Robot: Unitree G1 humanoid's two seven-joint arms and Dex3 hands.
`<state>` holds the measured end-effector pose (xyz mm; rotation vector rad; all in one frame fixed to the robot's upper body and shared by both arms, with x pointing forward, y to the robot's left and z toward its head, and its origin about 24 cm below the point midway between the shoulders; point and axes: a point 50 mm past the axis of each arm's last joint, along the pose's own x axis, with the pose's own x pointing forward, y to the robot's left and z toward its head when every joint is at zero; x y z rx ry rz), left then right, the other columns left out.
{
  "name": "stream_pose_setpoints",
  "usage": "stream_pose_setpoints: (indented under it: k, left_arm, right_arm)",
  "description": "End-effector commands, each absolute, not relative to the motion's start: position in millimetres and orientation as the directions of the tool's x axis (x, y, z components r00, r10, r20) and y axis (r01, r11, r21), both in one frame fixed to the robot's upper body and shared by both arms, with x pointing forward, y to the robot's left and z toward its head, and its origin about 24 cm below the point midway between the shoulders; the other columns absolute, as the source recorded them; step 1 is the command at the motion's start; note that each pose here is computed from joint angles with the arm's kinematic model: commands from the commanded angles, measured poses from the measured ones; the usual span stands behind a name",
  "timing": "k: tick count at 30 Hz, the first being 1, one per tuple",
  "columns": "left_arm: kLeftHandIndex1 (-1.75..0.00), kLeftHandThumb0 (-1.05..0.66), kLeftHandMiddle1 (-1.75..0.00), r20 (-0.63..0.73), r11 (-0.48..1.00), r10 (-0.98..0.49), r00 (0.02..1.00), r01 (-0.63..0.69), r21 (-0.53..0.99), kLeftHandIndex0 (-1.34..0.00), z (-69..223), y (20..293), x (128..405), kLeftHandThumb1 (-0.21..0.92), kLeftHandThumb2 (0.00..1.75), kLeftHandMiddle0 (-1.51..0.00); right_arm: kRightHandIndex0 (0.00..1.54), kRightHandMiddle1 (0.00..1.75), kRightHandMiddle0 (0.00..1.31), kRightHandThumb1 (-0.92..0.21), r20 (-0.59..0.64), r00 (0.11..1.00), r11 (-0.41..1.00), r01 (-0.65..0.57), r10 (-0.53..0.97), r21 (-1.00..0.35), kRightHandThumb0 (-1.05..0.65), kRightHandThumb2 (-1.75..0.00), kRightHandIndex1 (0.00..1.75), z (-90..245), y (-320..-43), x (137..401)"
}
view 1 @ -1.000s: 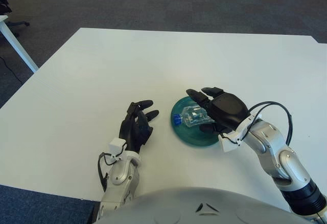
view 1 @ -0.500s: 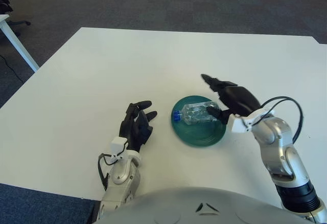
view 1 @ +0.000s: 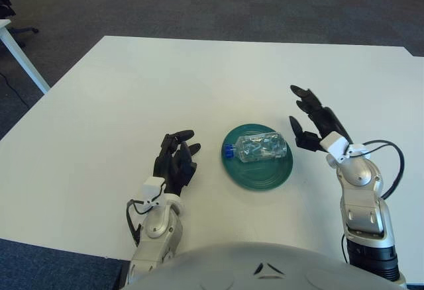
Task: Put the bottle into the plate.
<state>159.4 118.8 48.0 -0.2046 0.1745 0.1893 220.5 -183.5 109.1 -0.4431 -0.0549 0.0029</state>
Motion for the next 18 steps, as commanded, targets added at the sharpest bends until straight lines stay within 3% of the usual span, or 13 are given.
stream_pose_setpoints:
  k: [1, 9, 18]
  left_arm:
    - [-1.33, -0.65, -1.03, -0.156, 0.953, 0.157, 0.975, -0.191, -0.234, -0.25, 56, 108, 162, 0.92, 0.62, -0.44]
    - [-1.31, -0.70, -1.05, -0.155, 0.950, 0.140, 0.978, -0.177, -0.259, -0.19, 58, 108, 163, 0.92, 0.64, -0.41]
    - [-1.33, -0.70, -1.04, -0.182, 0.934, 0.163, 0.970, -0.211, -0.288, -0.21, 58, 111, 164, 0.92, 0.63, -0.41]
  right_arm:
    - [0.45, 1.01, 0.01, -0.92, 0.063, 0.996, 0.944, 0.083, -0.066, -0.319, -0.79, -0.66, 0.18, 102, -192, 218]
    - [0.43, 1.14, 0.08, -0.91, 0.078, 0.985, 0.968, 0.167, -0.155, -0.189, -0.63, -0.60, 0.59, 93, -204, 213]
    - [0.42, 1.18, 0.13, -0.90, 0.071, 0.976, 0.963, 0.214, -0.205, -0.163, -0.62, -0.68, 0.74, 87, -210, 205]
